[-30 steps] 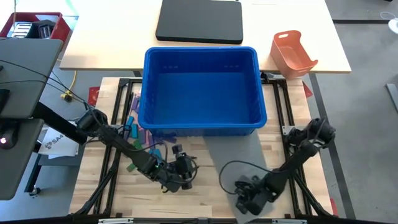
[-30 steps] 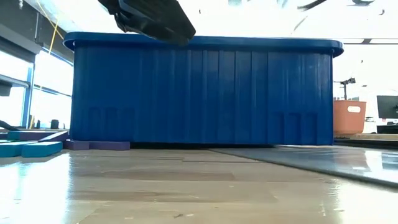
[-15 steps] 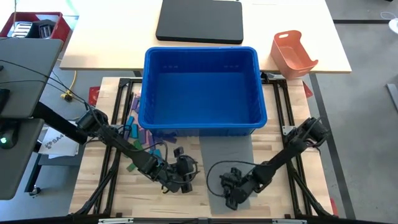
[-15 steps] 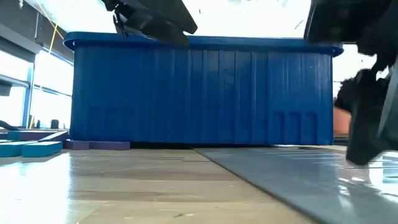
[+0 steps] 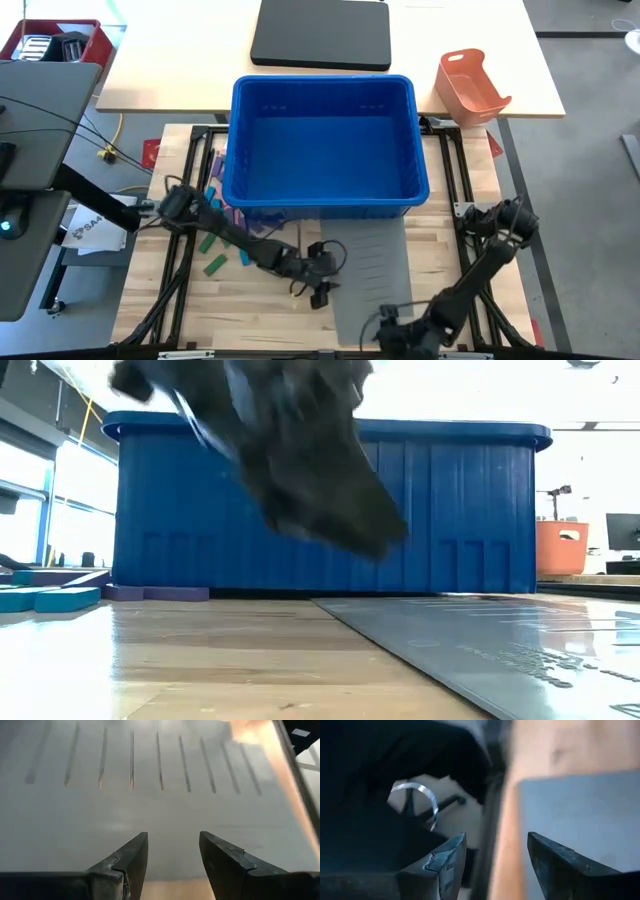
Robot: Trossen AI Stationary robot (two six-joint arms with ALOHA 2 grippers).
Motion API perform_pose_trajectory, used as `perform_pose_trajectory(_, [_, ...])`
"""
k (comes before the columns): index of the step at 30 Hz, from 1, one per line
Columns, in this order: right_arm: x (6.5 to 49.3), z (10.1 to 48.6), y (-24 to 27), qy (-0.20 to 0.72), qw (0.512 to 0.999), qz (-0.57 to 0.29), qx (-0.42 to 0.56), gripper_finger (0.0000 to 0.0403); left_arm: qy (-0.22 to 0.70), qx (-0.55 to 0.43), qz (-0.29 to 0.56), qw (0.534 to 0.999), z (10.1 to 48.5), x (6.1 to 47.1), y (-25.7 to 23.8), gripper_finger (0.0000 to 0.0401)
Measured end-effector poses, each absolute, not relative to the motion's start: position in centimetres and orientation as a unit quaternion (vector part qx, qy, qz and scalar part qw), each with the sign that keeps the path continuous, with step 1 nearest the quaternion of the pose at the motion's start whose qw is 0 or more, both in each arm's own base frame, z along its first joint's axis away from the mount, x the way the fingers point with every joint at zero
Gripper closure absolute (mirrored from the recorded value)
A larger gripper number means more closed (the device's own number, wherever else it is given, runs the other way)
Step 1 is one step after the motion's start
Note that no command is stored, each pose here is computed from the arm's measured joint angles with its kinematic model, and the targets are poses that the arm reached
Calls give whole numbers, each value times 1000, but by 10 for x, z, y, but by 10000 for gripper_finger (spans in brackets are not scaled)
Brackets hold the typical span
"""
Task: Sort blocks
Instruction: Insert the bin divider into the blue bin
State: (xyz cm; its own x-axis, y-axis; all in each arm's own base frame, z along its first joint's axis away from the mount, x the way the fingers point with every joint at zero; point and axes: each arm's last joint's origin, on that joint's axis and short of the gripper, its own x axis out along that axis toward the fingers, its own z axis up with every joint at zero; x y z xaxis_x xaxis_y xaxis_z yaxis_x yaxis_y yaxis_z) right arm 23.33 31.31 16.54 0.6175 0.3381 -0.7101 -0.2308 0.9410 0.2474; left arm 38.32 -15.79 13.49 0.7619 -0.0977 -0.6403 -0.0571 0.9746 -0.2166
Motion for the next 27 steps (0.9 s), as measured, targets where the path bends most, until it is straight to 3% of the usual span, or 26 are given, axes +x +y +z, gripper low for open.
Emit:
perform_pose_trajectory(7, [219,157,333,397,895,193,57,197,360,-166,-68,916,100,401,-157,232])
perform_pose_trajectory(14, [212,176,351,365,899,244,-5,197,359,-172,-122,909,112,404,-197,232])
perform_pose_trajectory(27, [207,165,376,335,884,318,-75,194,321,-180,-53,928,139,409,-223,232])
